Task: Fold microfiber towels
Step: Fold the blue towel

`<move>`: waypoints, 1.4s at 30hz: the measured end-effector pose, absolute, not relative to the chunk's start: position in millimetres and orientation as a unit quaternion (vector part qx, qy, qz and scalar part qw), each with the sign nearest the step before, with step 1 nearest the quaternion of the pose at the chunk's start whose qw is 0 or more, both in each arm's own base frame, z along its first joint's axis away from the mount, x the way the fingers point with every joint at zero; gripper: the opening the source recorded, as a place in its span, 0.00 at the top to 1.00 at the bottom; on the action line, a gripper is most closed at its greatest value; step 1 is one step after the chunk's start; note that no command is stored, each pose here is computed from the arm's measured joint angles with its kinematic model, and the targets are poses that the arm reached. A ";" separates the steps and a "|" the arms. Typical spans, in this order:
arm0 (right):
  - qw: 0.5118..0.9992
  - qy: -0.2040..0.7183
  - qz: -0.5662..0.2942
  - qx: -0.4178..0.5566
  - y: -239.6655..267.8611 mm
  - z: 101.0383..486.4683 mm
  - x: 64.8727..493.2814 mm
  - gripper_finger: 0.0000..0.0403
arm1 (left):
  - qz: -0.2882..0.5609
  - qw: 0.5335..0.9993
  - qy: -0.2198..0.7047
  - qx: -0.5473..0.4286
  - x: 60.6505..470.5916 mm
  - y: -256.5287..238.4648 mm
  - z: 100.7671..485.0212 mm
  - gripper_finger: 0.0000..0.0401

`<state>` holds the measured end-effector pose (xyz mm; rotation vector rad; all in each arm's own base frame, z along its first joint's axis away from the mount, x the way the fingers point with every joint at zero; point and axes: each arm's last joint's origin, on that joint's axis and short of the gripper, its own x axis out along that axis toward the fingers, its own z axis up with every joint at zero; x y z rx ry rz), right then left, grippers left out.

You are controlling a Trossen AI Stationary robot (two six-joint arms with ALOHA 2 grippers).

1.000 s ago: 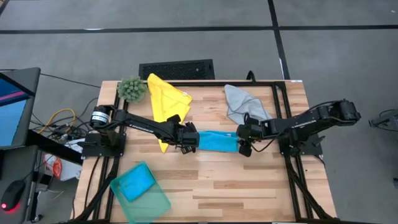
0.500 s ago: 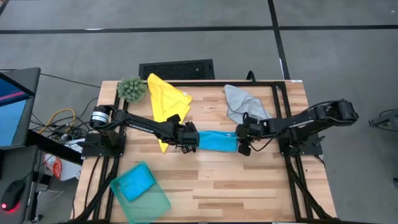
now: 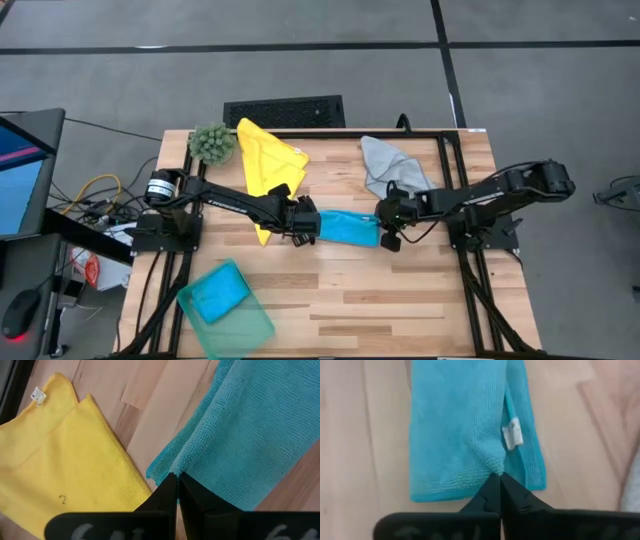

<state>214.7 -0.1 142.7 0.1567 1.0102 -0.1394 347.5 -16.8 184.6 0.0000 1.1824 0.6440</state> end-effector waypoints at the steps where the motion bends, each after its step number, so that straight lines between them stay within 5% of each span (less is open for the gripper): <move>1: 0.872 0.478 -0.067 0.075 -0.5 146.3 214.5 0.98 | 0.296 0.781 0.550 -0.001 346.9 -16.9 185.0 1.00; 8: 0.875 0.469 -0.084 0.084 -8.2 153.6 212.7 0.92 | 0.295 0.783 0.547 -0.005 345.4 -17.0 189.0 1.00; 37: 0.847 0.507 -0.123 0.097 -30.3 117.2 227.2 0.93 | 0.281 0.758 0.589 -0.010 338.7 -18.0 184.2 1.00; 42: 0.848 0.507 -0.123 0.097 -30.3 117.0 227.2 0.92 | 0.283 0.755 0.591 -0.016 337.1 -17.7 181.8 0.93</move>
